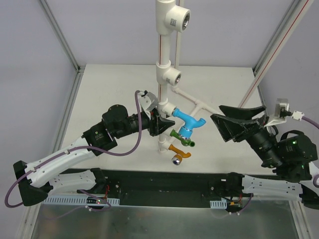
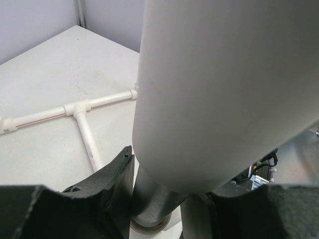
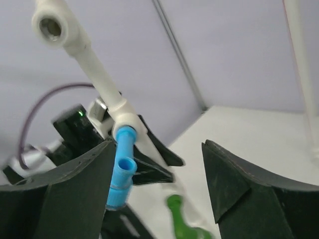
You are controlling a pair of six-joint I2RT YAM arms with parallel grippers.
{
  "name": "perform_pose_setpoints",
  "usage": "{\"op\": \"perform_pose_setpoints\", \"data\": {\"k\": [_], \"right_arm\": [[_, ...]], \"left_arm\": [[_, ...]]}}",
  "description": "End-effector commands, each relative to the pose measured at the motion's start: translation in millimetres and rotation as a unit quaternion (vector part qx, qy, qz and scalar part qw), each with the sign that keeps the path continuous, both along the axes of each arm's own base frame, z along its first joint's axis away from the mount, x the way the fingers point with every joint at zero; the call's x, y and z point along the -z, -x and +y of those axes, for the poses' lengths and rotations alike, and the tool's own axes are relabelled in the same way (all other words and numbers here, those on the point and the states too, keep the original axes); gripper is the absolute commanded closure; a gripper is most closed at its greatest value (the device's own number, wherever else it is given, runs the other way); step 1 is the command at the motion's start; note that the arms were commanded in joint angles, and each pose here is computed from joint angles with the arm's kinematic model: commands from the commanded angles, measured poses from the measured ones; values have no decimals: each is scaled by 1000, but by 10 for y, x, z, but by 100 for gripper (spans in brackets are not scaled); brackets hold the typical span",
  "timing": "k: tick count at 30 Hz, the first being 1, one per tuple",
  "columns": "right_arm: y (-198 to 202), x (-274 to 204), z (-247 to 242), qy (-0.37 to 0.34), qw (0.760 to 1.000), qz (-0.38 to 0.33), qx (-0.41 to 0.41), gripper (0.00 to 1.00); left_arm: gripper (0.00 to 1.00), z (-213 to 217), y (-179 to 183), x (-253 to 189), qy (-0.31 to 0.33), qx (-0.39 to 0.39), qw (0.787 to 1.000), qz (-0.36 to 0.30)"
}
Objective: Install the water faucets
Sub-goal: Screw the water faucet onto the adaptor.
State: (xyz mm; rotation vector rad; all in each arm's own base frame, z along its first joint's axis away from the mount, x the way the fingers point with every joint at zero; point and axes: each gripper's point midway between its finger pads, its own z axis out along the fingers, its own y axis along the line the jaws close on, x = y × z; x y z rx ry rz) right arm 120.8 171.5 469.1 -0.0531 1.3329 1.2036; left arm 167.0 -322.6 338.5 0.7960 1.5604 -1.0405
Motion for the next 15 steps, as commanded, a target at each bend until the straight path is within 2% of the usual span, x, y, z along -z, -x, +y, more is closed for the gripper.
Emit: {"op": "perform_pose_setpoints", "data": {"k": [1, 4, 5, 8, 9, 10, 14, 15], "right_arm": [[25, 34, -83, 276, 923, -265, 32, 23], [192, 154, 5, 376, 825, -422, -6, 20], [237, 138, 16, 392, 782, -485, 1, 20], [410, -73, 51, 359, 709, -606, 40, 19], [424, -102, 51, 366, 685, -628, 49, 19], [465, -94, 117, 377, 648, -660, 46, 19], [415, -30, 222, 448, 546, -707, 34, 19], [403, -26, 264, 456, 527, -716, 34, 19]], "left_arm": [[100, -41, 143, 187, 0, 7, 994, 108], [100, -28, 145, 181, 1, 5, 994, 107], [100, -27, 143, 174, 2, 5, 994, 107], [100, -5, 155, 140, 6, 5, 995, 104], [100, -3, 159, 157, 5, 5, 994, 105], [100, 12, 156, 141, 7, 3, 995, 103], [100, 21, 159, 140, 8, 2, 995, 102], [100, 20, 155, 153, 6, 1, 995, 103]]}}
